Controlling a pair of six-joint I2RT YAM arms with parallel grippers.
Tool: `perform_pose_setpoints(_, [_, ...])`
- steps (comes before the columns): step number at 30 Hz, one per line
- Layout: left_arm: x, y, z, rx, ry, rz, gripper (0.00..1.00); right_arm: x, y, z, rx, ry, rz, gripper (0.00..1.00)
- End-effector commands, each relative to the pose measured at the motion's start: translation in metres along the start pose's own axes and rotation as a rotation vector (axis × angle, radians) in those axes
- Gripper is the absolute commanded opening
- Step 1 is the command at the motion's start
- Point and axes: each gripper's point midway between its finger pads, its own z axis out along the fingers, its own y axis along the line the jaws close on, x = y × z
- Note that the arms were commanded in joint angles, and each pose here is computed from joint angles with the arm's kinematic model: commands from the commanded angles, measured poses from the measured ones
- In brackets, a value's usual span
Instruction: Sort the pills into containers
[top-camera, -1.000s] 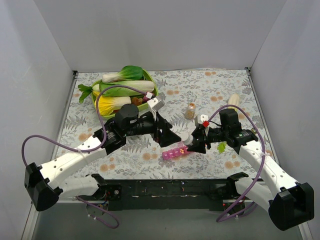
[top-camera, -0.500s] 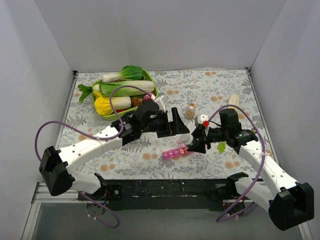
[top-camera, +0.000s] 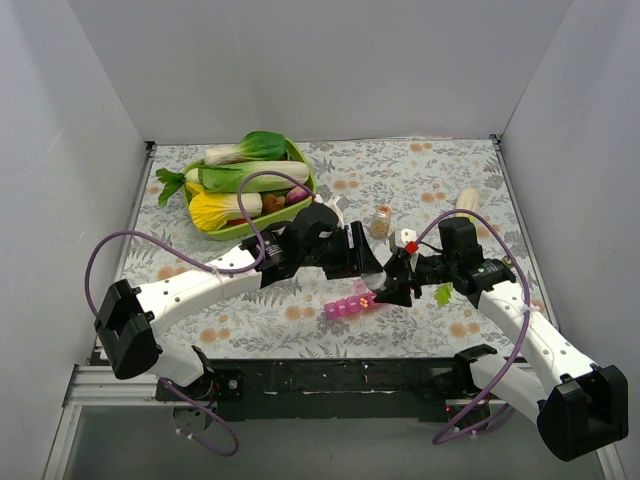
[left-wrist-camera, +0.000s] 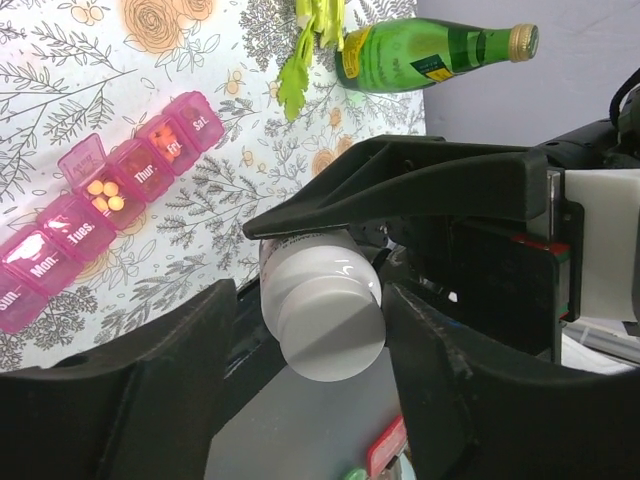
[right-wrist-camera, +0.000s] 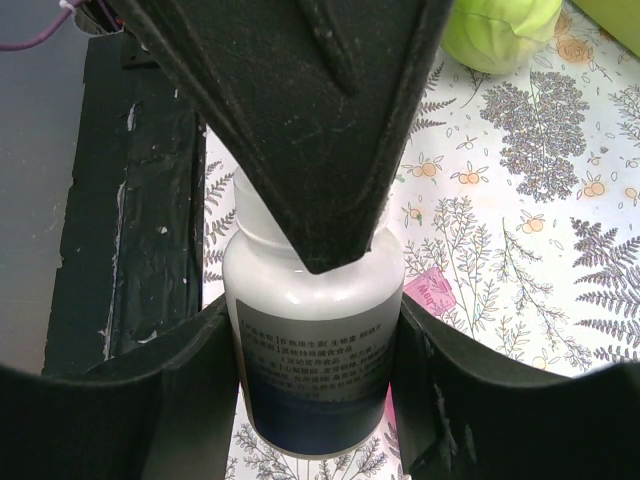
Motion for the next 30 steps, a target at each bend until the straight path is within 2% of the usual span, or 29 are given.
perform_pose_setpoints(1, [-0.007, -0.017, -0.008, 0.030, -0.015, 0.028, 0.56, -0.014, -0.004, -0.001, 0.009, -0.032, -0.046, 0.01])
perform_pose_setpoints(5, [-0.002, -0.018, -0.007, 0.040, 0.010, 0.060, 0.43, -0.014, -0.005, -0.002, 0.013, -0.032, -0.049, 0.01])
perform_pose_setpoints(8, [0.000, -0.018, -0.009, 0.058, 0.015, 0.109, 0.38, -0.014, -0.005, -0.002, 0.012, -0.031, -0.049, 0.01])
perform_pose_setpoints(12, [0.010, -0.027, -0.019, 0.186, 0.047, 0.329, 0.27, -0.014, -0.005, -0.002, 0.013, -0.032, -0.050, 0.01])
perform_pose_setpoints(13, [0.018, -0.029, -0.021, 0.239, 0.081, 0.432, 0.25, -0.015, -0.005, -0.002, 0.013, -0.033, -0.051, 0.01])
perform_pose_setpoints(14, [0.023, -0.029, -0.021, 0.262, 0.099, 0.475, 0.20, -0.015, -0.005, -0.002, 0.010, -0.034, -0.050, 0.01])
perform_pose_setpoints(16, [0.036, -0.027, -0.019, 0.332, 0.171, 0.622, 0.17, -0.016, -0.004, -0.002, 0.011, -0.034, -0.053, 0.01])
perform_pose_setpoints(19, [0.052, -0.013, -0.012, 0.380, 0.269, 0.758, 0.15, -0.016, -0.004, -0.002, 0.012, -0.034, -0.056, 0.01])
perform_pose_setpoints(20, [0.060, -0.007, -0.013, 0.428, 0.309, 0.860, 0.15, -0.015, -0.004, -0.002, 0.012, -0.034, -0.054, 0.01])
perform_pose_setpoints(23, [0.061, 0.004, -0.008, 0.446, 0.324, 1.022, 0.20, -0.015, -0.004, -0.002, 0.013, -0.033, -0.056, 0.01])
perform_pose_setpoints(24, [0.055, 0.007, -0.005, 0.419, 0.306, 1.045, 0.32, -0.015, -0.004, -0.002, 0.013, -0.032, -0.055, 0.01])
perform_pose_setpoints(26, [0.045, 0.004, -0.002, 0.400, 0.266, 1.099, 0.47, -0.014, -0.004, -0.002, 0.014, -0.031, -0.055, 0.01])
perform_pose_setpoints(27, [0.032, 0.005, 0.002, 0.336, 0.215, 1.099, 0.55, -0.015, -0.004, -0.002, 0.014, -0.031, -0.058, 0.01])
perform_pose_setpoints(28, [0.026, 0.000, 0.002, 0.339, 0.174, 1.106, 0.65, -0.014, -0.004, -0.002, 0.014, -0.031, -0.055, 0.01])
perform_pose_setpoints(30, [0.012, -0.012, -0.010, 0.331, 0.080, 1.059, 0.74, -0.014, -0.004, -0.002, 0.015, -0.032, -0.059, 0.01])
